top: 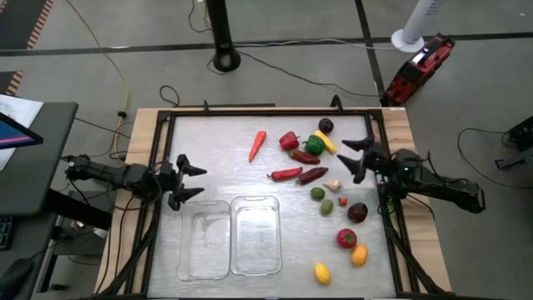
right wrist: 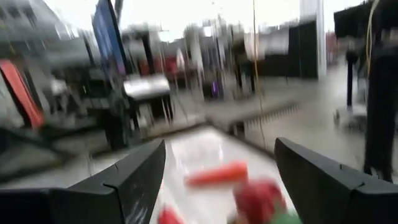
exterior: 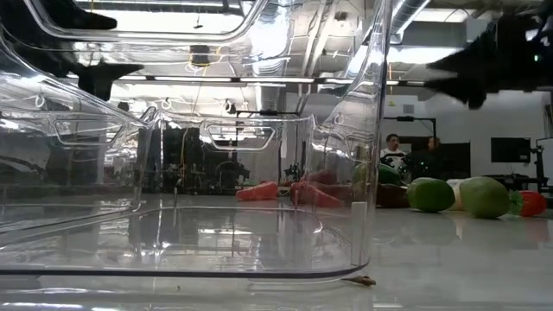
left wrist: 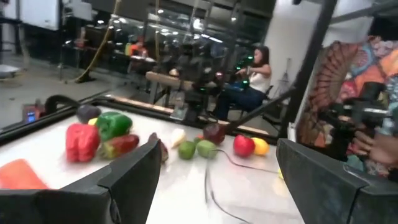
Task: Sort produce into baskets
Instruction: Put the orange carrot into the right transparent bin
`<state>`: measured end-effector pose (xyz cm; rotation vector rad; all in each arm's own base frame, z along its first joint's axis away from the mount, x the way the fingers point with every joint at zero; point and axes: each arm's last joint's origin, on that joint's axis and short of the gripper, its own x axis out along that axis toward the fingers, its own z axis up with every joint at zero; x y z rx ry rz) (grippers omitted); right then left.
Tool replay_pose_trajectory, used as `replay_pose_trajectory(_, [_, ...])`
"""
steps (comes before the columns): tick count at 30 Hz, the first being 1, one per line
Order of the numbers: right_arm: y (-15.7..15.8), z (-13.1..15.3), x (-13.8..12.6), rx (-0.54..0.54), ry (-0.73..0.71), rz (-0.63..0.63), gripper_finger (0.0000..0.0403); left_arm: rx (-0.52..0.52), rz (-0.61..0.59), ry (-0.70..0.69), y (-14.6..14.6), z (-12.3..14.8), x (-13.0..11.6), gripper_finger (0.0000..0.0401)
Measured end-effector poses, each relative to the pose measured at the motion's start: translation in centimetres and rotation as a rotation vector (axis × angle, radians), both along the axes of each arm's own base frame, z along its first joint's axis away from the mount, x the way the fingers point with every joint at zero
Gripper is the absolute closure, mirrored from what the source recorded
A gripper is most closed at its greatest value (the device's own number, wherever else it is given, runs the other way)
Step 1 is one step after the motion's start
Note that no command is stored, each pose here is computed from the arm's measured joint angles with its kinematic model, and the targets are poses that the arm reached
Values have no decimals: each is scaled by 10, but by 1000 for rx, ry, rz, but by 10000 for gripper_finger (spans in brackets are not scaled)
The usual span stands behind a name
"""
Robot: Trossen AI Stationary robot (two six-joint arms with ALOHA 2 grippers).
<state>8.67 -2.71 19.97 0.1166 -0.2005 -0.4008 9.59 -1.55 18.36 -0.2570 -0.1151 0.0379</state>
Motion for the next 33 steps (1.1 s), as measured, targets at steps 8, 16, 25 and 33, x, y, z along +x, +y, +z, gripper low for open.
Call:
replay_pose_trajectory(8, [0, 11, -3, 105, -164, 30, 75, -43, 155, 126, 11, 10, 15, 129])
replay_pose_trajectory(16, [-1, 9, -2, 161, -159, 6, 75, 17, 187, 280, 24, 28, 46, 164])
replay_pose_trajectory(25, [11, -8, 3, 262, 31, 372, 75, 27, 246, 417, 58, 44, 93, 168])
replay_pose_trajectory(33, [18, -18, 8, 264, 156, 353, 75, 90, 246, 540, 80, 48, 141, 168])
